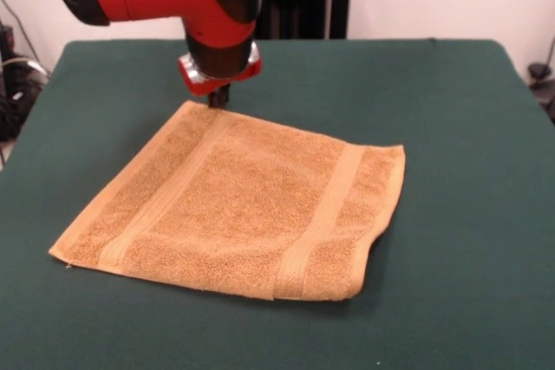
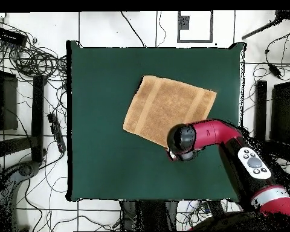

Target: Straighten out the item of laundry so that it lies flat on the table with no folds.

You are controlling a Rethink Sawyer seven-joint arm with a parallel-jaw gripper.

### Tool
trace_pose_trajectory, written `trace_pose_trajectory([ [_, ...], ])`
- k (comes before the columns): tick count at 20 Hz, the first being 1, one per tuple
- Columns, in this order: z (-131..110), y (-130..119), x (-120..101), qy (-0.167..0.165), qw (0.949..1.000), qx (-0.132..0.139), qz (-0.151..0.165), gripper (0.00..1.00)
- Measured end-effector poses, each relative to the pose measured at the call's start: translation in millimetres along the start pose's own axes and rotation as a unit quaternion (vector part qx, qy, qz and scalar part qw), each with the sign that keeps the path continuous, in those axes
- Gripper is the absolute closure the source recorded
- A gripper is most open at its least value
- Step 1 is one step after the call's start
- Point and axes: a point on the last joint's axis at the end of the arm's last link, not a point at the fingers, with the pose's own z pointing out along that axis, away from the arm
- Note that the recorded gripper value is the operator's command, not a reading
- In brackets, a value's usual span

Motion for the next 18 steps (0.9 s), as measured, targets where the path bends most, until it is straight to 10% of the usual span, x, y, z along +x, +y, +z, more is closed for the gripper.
trace_pose_trajectory([
  [18,-38,-66,62,-0.045,0.9968,0.005,0.065,1.00],
])
